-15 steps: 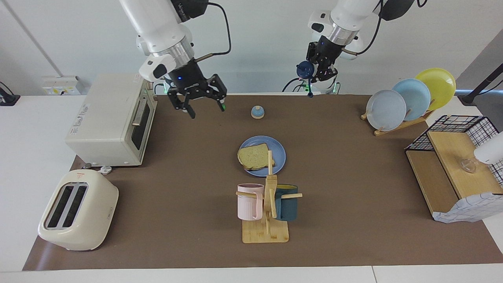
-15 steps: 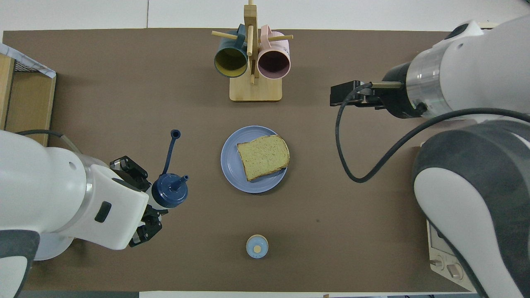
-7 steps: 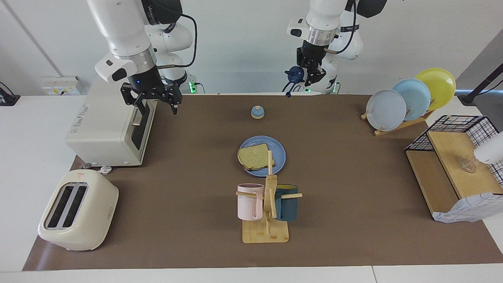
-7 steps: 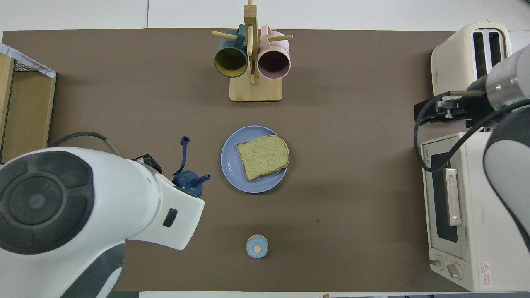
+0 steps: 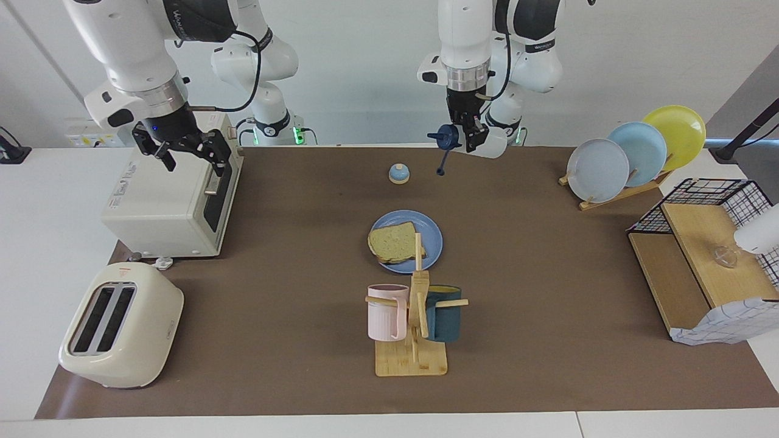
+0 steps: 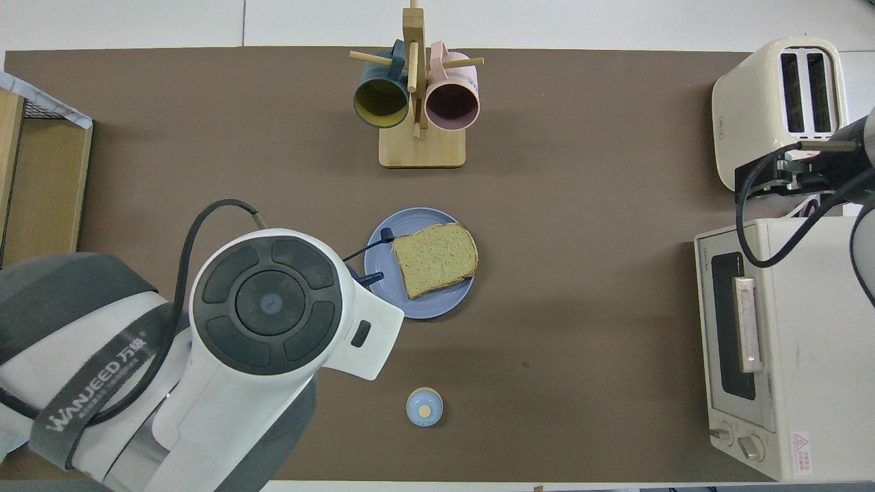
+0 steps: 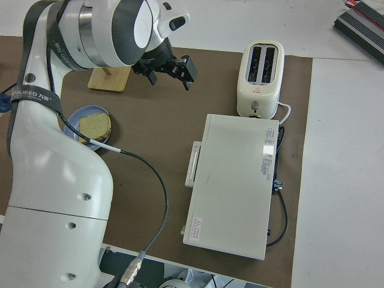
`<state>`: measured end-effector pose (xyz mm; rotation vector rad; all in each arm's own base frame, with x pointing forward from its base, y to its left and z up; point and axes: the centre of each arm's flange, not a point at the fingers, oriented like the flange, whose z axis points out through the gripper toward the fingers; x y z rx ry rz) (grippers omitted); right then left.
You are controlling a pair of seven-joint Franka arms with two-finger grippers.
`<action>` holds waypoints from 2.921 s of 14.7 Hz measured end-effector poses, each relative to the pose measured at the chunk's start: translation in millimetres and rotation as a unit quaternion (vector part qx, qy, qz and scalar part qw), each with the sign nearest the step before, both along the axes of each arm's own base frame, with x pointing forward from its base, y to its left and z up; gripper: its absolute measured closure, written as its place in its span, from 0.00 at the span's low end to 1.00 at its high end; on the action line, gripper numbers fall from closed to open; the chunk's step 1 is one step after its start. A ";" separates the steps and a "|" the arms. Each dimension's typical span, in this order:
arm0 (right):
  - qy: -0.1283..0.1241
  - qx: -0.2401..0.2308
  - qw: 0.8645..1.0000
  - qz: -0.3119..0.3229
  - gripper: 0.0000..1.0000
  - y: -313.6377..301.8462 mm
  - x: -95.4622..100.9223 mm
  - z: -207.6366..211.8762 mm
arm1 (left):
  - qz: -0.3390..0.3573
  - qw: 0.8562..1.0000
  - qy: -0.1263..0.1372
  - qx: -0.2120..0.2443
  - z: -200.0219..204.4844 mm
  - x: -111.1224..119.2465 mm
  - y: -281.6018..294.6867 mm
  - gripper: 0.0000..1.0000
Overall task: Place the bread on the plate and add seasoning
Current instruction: 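Tilt the bottle over the bread with the left gripper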
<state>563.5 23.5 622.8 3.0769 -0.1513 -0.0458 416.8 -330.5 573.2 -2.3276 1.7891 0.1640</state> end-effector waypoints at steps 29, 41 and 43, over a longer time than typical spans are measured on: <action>0.033 0.025 0.999 -0.015 0.00 -69.4 -10.0 -15.6 | -0.070 0.916 -0.117 0.377 -185.2 7.8 -115.4 0.65; 0.029 0.032 0.999 -0.011 0.00 -71.4 -12.7 -11.5 | -0.087 0.860 -0.131 0.486 -273.8 32.8 -113.3 0.65; 0.029 0.032 0.999 -0.011 0.00 -71.3 -12.7 -11.5 | -0.079 0.855 -0.132 0.495 -283.0 43.6 -109.1 0.65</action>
